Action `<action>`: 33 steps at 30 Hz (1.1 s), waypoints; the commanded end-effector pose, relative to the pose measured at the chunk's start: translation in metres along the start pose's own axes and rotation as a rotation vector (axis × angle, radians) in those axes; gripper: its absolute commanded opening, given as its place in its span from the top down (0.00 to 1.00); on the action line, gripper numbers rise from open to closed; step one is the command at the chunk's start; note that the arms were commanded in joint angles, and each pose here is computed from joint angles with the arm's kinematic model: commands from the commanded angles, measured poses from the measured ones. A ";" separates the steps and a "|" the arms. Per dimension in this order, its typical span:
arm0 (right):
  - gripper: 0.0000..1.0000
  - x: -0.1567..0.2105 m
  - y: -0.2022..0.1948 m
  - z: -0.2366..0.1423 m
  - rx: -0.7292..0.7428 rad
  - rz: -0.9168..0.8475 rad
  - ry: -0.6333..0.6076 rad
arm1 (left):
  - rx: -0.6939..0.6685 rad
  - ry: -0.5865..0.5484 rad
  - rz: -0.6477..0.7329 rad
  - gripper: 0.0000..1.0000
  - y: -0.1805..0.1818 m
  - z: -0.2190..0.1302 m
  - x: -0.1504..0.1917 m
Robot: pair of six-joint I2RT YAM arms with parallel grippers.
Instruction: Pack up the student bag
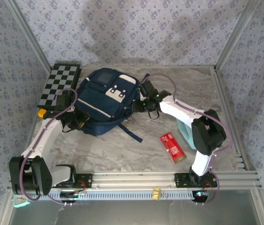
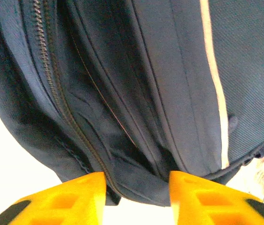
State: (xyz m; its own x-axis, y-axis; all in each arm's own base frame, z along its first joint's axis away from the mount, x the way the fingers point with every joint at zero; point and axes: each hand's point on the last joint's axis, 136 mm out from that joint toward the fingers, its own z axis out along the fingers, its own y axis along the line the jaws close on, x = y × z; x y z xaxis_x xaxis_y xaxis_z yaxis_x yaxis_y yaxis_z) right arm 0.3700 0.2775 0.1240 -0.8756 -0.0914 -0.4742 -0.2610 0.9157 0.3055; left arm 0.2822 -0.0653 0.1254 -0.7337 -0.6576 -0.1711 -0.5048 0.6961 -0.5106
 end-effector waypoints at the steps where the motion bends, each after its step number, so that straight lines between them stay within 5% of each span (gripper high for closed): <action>1: 0.54 -0.007 0.017 0.001 -0.062 0.083 0.059 | -0.008 -0.069 0.037 0.52 -0.008 -0.026 -0.002; 8: 0.56 -0.008 0.025 0.010 0.010 0.020 0.069 | 0.040 -0.053 0.039 0.46 -0.036 -0.024 0.025; 14: 0.51 0.008 0.010 0.018 0.031 0.033 0.105 | 0.174 -0.008 -0.093 0.34 -0.080 0.002 0.065; 19: 0.50 -0.008 0.012 0.027 -0.004 0.115 0.088 | 0.192 -0.032 -0.099 0.34 -0.104 0.012 0.064; 25: 0.54 -0.035 0.021 0.036 -0.025 0.170 0.064 | 0.116 -0.019 -0.016 0.44 -0.112 0.028 0.058; 30: 0.56 -0.033 0.030 0.040 -0.040 0.156 0.072 | 0.053 0.020 0.094 0.41 -0.111 0.033 0.063; 33: 0.56 -0.020 0.025 0.039 -0.034 0.176 0.130 | 0.019 0.036 0.029 0.40 -0.098 0.032 0.073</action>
State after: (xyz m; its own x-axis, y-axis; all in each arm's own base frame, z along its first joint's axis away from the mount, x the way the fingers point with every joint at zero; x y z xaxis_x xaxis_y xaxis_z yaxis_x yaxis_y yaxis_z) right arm 0.4073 0.3185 0.1149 -0.9302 0.0158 -0.3667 -0.1412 0.9068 0.3972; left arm 0.3062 -0.1949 0.1395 -0.7590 -0.6277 -0.1733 -0.4478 0.6963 -0.5609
